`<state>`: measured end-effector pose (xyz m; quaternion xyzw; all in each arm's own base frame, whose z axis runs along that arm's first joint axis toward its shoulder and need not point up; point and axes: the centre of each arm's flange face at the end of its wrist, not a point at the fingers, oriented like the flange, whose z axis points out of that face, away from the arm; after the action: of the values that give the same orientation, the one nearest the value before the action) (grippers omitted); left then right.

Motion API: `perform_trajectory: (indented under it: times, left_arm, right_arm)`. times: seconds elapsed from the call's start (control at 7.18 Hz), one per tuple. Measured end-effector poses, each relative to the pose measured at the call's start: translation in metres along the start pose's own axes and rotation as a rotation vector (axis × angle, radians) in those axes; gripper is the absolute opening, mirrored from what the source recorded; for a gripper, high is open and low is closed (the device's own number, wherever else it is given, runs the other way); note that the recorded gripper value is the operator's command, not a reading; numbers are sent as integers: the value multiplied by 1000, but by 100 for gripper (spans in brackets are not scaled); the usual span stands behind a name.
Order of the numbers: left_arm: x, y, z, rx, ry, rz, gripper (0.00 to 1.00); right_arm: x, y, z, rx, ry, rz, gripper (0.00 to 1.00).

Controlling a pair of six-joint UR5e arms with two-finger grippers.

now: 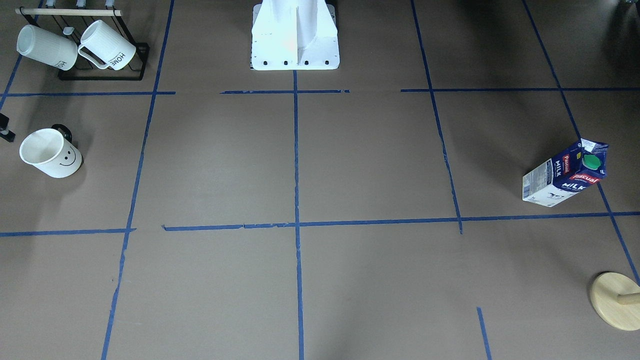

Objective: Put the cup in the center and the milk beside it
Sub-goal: 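Reach the right gripper down to the white mug and grasp it, then carry the white mug with the right gripper to the table center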

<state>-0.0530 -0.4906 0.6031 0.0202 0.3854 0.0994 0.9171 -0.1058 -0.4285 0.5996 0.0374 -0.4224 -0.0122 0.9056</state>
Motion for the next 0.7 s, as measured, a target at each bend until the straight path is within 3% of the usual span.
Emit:
perform_trajectory:
  times: [0.14,0.28,0.42,0.56,0.7]
  left_arm:
    - [0,2,1,-1,1,-1,100]
    - [0,4,1,-1,1,0,100]
    - [1,5,0,1,0,1,100]
    - [2,5,-1,2,-1,2,100]
    - [3,5,-1,4,-1,4,100]
  right_arm:
    - [-8,-8,15,-5,-4,0,98]
    - [-17,-10,29,-20,-4,-12,84]
    - [-22,-10,41,-38,-2,-23,31]
    - [-28,-11,52,-54,-2,-34,7]
    - [-32,-13,56,-60,-4,-44,1]
